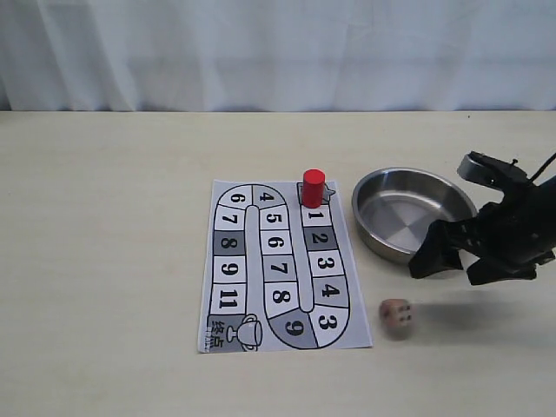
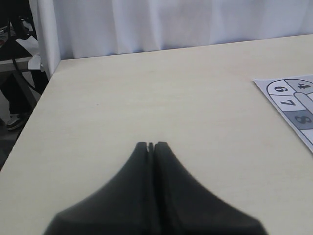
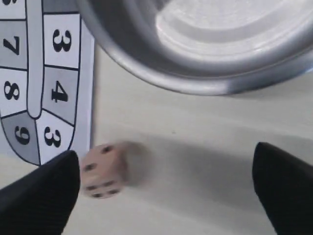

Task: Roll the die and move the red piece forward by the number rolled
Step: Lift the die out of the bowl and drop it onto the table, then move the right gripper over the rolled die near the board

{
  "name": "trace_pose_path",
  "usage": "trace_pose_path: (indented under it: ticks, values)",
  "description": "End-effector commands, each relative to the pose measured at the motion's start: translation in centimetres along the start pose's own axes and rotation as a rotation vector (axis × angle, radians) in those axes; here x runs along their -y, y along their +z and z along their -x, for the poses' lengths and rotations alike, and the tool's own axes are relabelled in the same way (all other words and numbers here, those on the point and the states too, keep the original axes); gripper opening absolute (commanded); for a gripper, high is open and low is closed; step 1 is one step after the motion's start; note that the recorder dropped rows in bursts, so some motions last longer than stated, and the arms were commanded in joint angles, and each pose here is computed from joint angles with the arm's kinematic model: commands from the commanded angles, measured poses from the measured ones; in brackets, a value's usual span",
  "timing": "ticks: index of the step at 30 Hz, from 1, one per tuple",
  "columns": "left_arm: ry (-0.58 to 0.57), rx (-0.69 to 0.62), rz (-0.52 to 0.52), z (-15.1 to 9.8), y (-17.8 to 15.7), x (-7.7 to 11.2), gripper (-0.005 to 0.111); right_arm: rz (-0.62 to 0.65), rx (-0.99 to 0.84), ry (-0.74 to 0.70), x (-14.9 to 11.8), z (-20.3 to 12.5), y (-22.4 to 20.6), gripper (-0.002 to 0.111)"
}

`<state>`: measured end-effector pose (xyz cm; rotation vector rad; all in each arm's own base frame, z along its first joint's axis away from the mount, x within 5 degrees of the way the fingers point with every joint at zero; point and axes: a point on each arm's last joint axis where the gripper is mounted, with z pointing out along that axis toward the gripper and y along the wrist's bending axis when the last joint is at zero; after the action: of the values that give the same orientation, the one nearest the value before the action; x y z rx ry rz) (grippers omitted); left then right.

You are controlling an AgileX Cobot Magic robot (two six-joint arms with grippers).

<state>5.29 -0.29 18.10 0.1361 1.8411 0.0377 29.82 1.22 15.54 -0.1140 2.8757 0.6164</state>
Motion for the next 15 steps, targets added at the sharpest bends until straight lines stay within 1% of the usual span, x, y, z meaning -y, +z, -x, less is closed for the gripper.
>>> trace_pose_path:
  ticks: [1,6,8,11,12,15]
  values:
    - [-0.009,0.009,0.000,0.0,0.0,0.0,0.000,-0.105,-0.008,0.027,0.9,-0.1,-0.2,0.085]
    - [-0.009,0.009,0.000,0.0,0.0,0.0,0.000,-0.244,-0.043,0.091,2.2,-0.5,-0.4,0.064]
    - [-0.009,0.009,0.000,0.0,0.0,0.0,0.000,-0.281,-0.056,0.084,2.5,-0.6,-0.5,0.055]
    - [-0.009,0.009,0.000,0.0,0.0,0.0,0.000,-0.313,-0.071,0.069,2.8,-0.8,-0.6,0.043]
    - [-0.009,0.009,0.000,0.0,0.0,0.0,0.000,-0.316,-0.077,0.065,2.8,-0.8,-0.6,0.037]
    - [-0.009,0.009,0.000,0.0,0.0,0.0,0.000,-0.316,-0.077,0.065,2.8,-0.8,-0.7,0.024]
